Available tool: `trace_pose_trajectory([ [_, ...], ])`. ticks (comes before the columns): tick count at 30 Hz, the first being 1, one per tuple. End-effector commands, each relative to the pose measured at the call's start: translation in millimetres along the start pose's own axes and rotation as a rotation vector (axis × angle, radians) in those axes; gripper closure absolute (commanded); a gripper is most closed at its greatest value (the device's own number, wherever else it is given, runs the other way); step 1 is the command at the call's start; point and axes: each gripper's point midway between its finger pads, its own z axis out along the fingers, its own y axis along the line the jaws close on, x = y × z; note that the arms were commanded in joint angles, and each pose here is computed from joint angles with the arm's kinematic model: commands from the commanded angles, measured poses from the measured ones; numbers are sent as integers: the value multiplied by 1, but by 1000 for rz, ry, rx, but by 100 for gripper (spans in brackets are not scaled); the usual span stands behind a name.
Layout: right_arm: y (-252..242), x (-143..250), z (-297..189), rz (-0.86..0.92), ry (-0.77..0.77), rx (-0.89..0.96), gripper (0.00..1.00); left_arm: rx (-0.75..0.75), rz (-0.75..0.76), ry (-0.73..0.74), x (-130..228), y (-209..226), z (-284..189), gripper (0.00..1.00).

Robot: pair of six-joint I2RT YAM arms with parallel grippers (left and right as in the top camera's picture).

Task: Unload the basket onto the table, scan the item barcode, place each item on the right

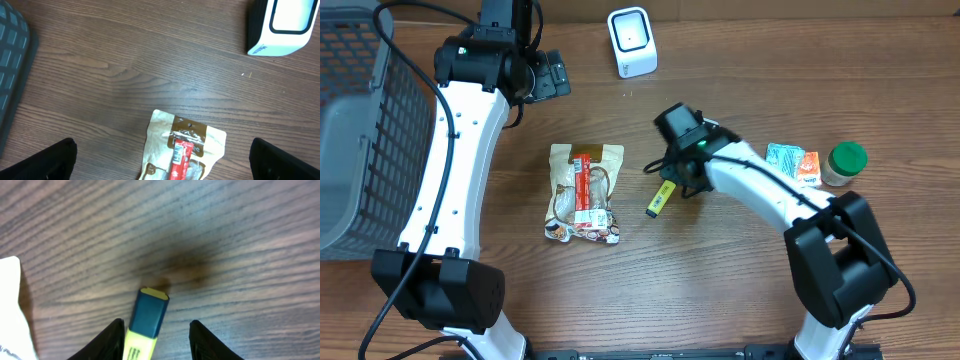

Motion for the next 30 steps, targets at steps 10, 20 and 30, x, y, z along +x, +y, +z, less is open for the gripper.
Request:
trace_pose_trajectory([
  [10, 18, 31, 2, 46, 124, -117, 56, 14, 10, -45, -8, -1, -17, 0],
  [20, 18, 41, 26, 51, 88, -75, 57, 14, 10, -45, -8, -1, -17, 0],
  [30, 16, 24, -4, 95, 95, -128, 62, 14, 10, -45, -8, -1, -17, 0],
])
